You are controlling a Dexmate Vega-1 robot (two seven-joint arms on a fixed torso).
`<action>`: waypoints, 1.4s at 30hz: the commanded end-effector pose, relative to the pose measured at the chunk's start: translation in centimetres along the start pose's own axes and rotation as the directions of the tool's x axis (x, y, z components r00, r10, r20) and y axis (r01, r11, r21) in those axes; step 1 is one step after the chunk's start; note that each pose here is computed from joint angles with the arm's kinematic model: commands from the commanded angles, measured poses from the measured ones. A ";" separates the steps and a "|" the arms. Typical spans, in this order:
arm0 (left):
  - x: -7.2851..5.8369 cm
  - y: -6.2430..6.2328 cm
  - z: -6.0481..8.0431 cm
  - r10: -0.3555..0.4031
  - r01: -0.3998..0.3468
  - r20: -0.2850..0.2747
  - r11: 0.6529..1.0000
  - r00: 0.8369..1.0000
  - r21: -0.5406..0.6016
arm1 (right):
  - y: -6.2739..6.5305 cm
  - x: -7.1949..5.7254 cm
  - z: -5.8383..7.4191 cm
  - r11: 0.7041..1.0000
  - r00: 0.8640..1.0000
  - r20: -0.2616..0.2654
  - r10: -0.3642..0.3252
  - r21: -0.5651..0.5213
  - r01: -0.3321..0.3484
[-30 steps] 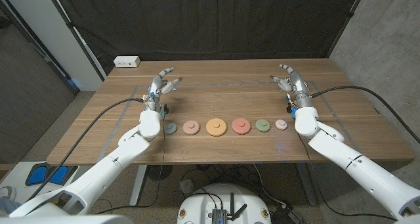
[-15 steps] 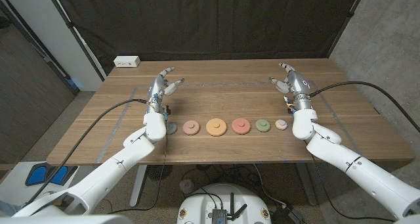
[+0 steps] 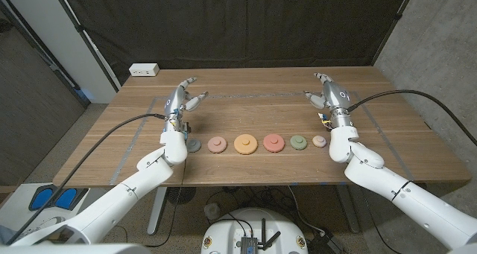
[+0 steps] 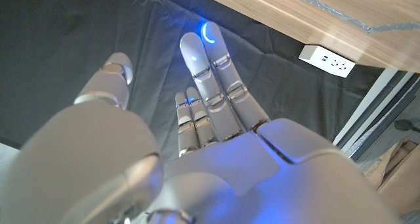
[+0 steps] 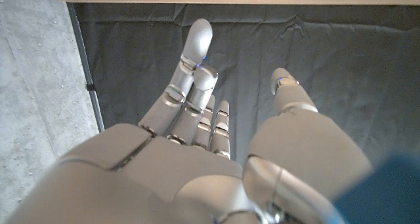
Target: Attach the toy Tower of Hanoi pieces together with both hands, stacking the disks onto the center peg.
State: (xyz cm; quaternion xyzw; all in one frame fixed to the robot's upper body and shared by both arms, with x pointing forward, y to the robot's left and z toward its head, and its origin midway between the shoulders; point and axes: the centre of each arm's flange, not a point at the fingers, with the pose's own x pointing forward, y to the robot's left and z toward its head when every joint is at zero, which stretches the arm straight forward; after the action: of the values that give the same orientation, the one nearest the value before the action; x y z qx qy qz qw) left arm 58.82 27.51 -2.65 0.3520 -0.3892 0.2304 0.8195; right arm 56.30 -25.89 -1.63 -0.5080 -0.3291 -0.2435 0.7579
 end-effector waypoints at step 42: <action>3.3 2.7 2.8 -0.336 0.343 -0.080 0.879 0.939 0.332 | -1.5 1.5 2.2 0.918 0.930 -0.118 0.349 -0.158 -0.365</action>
State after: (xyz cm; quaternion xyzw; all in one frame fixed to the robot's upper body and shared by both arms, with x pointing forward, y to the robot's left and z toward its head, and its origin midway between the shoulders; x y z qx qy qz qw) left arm 57.21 27.72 1.54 0.5112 -0.3063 0.1706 0.7847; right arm 55.56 -24.67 0.00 -0.5972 -0.1965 -0.1723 0.7583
